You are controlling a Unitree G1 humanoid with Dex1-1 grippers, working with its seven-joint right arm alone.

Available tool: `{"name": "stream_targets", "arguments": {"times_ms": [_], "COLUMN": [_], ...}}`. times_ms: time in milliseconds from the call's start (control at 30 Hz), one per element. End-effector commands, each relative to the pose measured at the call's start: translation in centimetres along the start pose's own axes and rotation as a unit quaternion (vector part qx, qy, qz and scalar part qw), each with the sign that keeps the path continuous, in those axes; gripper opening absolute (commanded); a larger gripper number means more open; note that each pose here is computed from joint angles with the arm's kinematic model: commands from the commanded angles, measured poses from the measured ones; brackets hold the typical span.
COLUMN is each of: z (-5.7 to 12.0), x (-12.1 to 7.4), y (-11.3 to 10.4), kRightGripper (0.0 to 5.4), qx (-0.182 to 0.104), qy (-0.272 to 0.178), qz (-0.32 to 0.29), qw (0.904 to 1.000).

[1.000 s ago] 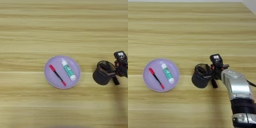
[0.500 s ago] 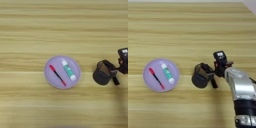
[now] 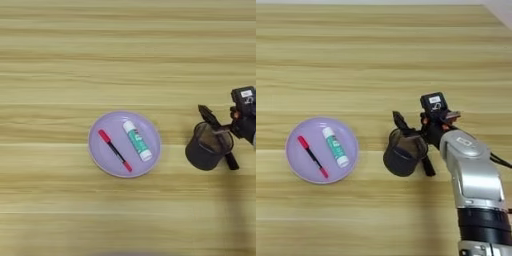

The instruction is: Move the objects on the table

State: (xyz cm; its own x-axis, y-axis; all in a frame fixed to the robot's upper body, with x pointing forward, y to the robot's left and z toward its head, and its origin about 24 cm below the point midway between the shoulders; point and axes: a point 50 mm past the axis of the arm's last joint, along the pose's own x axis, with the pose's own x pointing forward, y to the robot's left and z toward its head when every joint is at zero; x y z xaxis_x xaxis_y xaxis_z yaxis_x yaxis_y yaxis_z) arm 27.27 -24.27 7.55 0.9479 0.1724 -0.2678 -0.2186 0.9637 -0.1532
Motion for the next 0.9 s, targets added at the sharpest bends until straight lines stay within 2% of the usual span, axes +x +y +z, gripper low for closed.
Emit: {"name": "stream_targets", "arguments": {"times_ms": [33, 167, 300, 433, 600, 900], "z": [3.7, 4.2, 4.4, 4.5, 3.9, 2.7], "x": [0.3, 0.4, 0.7, 0.7, 0.8, 1.0], "y": [1.3, 2.2, 3.1, 4.7, 7.1, 10.1], "kRightGripper": [5.36, 5.36, 5.36, 5.36, 5.36, 5.36], "qx": [-0.044, -0.047, -0.03, -0.026, -0.038, -0.054], "qy": [-0.108, -0.14, -0.16, -0.174, -0.173, -0.16], "qz": [0.007, 0.013, 0.022, 0.045, 0.078, 0.118], "qw": [0.9932, 0.9889, 0.9864, 0.9834, 0.9811, 0.9785]}}
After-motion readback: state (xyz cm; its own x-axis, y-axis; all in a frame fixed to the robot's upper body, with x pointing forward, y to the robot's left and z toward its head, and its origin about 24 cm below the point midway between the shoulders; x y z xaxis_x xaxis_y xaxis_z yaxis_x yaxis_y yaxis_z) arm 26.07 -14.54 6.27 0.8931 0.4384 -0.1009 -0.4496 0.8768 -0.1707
